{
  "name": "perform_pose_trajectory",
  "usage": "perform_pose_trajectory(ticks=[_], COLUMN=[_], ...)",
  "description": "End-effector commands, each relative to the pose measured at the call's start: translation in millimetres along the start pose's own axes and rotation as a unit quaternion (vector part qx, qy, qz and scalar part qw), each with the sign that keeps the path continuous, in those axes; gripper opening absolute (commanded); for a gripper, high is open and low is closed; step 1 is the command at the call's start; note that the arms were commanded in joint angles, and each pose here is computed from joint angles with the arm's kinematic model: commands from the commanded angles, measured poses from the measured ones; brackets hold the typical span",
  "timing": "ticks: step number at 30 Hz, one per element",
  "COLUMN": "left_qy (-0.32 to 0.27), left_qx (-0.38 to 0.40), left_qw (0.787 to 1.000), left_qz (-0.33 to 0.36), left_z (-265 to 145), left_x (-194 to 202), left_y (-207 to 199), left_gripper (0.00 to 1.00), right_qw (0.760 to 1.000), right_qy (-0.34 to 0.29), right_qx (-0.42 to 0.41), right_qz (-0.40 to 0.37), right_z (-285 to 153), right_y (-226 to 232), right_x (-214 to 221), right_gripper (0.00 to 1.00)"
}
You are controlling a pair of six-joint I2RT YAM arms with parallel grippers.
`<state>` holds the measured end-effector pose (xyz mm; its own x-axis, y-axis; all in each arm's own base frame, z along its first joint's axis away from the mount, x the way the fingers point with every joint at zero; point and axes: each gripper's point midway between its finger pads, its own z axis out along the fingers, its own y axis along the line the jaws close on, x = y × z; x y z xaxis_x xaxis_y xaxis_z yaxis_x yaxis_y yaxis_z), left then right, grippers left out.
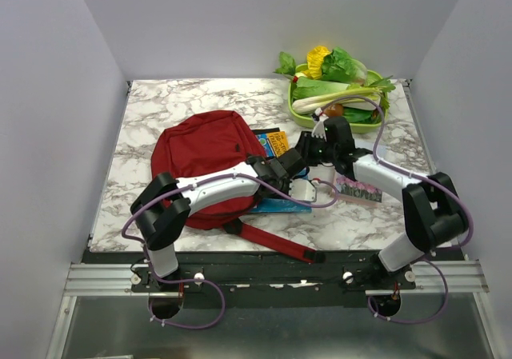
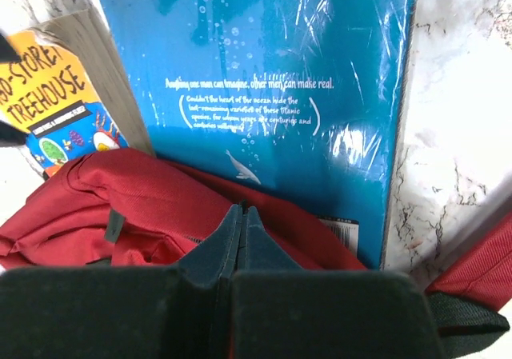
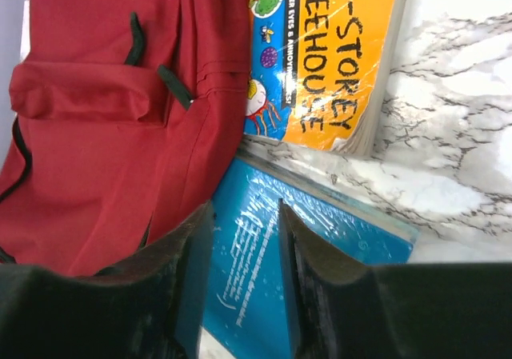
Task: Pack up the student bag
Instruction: Unzip the student bag at the center of the board.
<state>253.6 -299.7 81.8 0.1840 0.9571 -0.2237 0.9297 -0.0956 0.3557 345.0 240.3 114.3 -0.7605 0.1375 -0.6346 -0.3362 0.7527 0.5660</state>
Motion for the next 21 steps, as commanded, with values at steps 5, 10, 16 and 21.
perform_pose_trajectory(ticks=[5, 10, 16, 21], left_qy=[-0.032, -0.035, -0.037, -0.040], left_qx=[-0.010, -0.007, -0.009, -0.012], left_qw=[0.999, 0.999, 0.999, 0.999], left_qz=[-0.014, -0.016, -0.016, -0.016], left_z=[-36, -34, -33, -34], left_x=[-10, -10, -8, -8], left_y=[4, 1, 0, 0], left_gripper=[0.00, 0.00, 0.00, 0.00], right_qw=[0.999, 0.996, 0.993, 0.990], right_qy=[0.022, 0.052, 0.075, 0.114], right_qx=[-0.024, -0.054, -0.076, -0.073], right_qz=[0.035, 0.053, 0.046, 0.044], right_z=[24, 42, 60, 80], right_y=[17, 28, 51, 58], right_x=[-3, 2, 13, 35], right_gripper=[0.63, 0.70, 0.70, 0.67])
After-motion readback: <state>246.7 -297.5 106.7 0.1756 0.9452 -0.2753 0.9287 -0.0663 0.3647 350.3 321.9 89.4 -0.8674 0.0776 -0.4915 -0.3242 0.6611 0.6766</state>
